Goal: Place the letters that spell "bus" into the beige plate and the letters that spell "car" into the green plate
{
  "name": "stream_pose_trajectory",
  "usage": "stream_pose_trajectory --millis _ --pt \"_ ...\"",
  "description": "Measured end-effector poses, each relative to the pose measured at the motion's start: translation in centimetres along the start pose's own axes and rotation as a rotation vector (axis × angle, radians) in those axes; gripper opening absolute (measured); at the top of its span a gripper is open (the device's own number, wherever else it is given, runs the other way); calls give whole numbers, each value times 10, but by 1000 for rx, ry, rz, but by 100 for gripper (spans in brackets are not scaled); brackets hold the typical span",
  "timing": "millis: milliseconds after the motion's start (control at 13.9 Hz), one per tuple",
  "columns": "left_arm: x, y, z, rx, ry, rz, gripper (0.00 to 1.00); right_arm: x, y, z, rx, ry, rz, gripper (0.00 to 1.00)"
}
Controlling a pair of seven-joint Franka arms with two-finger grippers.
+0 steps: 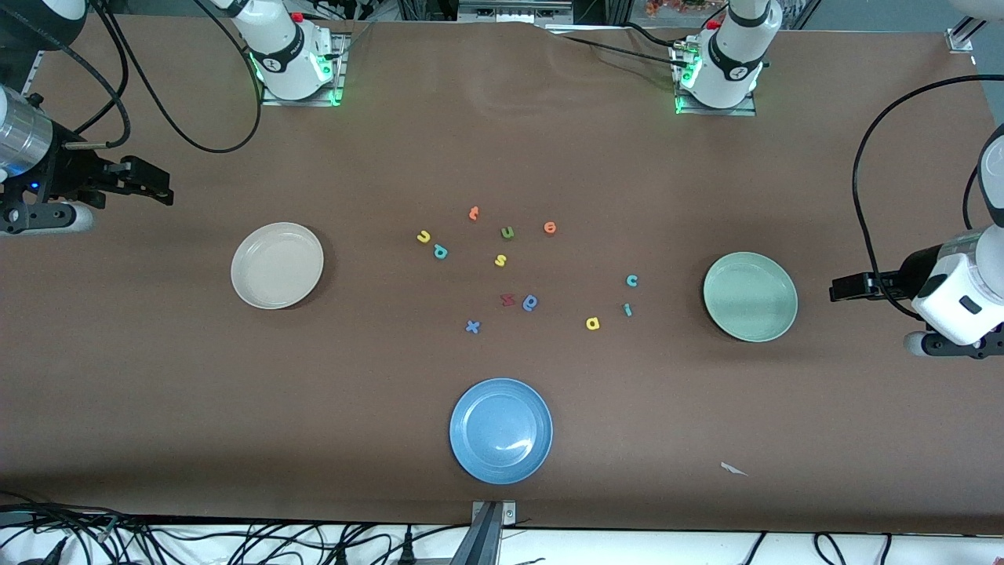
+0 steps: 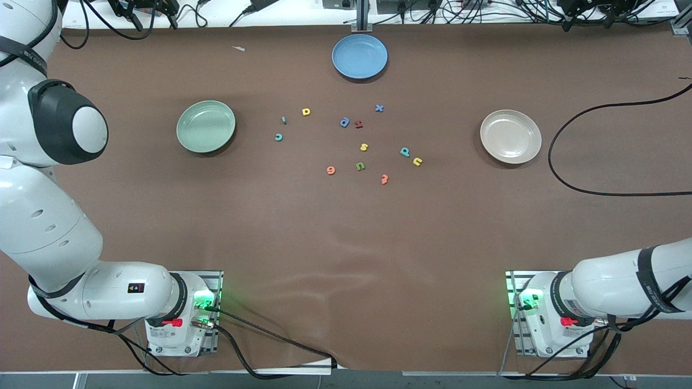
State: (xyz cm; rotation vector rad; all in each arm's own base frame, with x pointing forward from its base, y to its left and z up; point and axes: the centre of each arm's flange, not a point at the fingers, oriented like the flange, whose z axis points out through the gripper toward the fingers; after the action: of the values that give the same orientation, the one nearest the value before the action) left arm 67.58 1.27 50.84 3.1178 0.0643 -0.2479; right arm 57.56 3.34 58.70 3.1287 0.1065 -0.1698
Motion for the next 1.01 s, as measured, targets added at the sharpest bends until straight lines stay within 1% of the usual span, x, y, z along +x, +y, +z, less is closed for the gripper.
stream_pose_trajectory --millis 721,1009 --pt "0 2 0 0 0 3 100 0 -6 1 1 -8 -11 100" --pt "0 32 17 6 -24 8 100 0 -14 1 1 -6 -26 100"
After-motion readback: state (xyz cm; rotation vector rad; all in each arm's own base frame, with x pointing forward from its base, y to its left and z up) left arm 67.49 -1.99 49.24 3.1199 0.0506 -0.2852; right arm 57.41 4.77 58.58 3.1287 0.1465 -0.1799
